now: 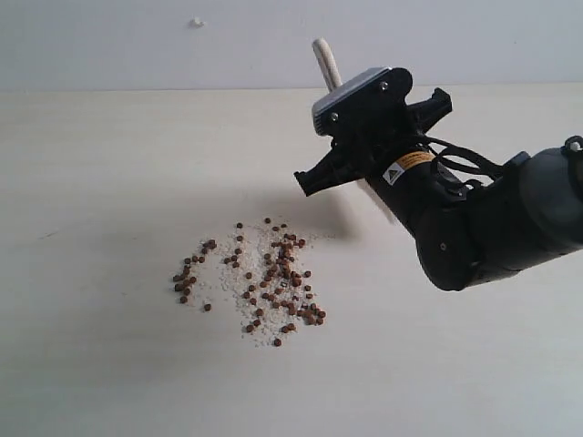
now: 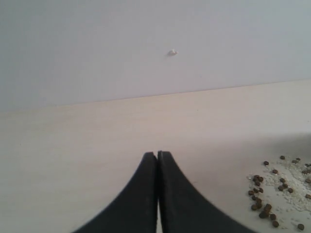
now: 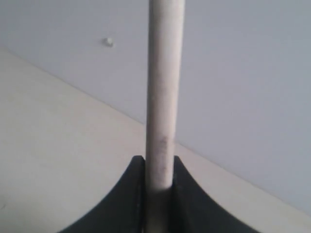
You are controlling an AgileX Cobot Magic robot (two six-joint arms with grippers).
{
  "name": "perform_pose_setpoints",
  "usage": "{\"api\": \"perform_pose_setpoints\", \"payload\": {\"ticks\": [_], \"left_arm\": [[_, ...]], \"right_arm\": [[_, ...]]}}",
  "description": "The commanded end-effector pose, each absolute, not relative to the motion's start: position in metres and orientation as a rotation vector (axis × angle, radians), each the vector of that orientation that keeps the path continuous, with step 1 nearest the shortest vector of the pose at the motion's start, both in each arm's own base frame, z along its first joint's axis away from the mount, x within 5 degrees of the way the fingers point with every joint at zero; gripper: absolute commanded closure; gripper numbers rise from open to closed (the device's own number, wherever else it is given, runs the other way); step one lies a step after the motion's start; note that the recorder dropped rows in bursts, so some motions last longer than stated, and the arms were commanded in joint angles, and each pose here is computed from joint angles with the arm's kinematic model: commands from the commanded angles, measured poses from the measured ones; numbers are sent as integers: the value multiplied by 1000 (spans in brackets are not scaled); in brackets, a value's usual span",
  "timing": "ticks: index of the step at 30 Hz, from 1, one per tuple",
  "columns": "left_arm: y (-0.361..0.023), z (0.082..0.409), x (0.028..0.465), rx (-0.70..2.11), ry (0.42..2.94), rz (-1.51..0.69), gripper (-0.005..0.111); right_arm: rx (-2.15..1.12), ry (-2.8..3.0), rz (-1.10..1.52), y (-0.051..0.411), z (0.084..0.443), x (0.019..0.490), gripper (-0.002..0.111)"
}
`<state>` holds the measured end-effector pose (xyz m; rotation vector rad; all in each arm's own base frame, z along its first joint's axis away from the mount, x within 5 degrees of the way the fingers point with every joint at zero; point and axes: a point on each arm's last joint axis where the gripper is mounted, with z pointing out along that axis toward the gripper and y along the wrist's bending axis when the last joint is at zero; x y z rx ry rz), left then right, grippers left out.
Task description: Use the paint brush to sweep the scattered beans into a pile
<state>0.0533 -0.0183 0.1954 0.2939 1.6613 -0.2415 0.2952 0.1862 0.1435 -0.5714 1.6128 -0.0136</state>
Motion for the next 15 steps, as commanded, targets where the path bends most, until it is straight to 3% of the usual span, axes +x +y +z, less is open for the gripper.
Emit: {"api": "perform_pose_setpoints", "payload": {"ticks": [1,15], "left_arm": [[-19,196,53,285,1653,-259,107],[-19,196,53,285,1653,-259,107]], "right_arm": [[-643,1635,13,189,127,296,108],[-750,1619,367,214,116,283,108]]}}
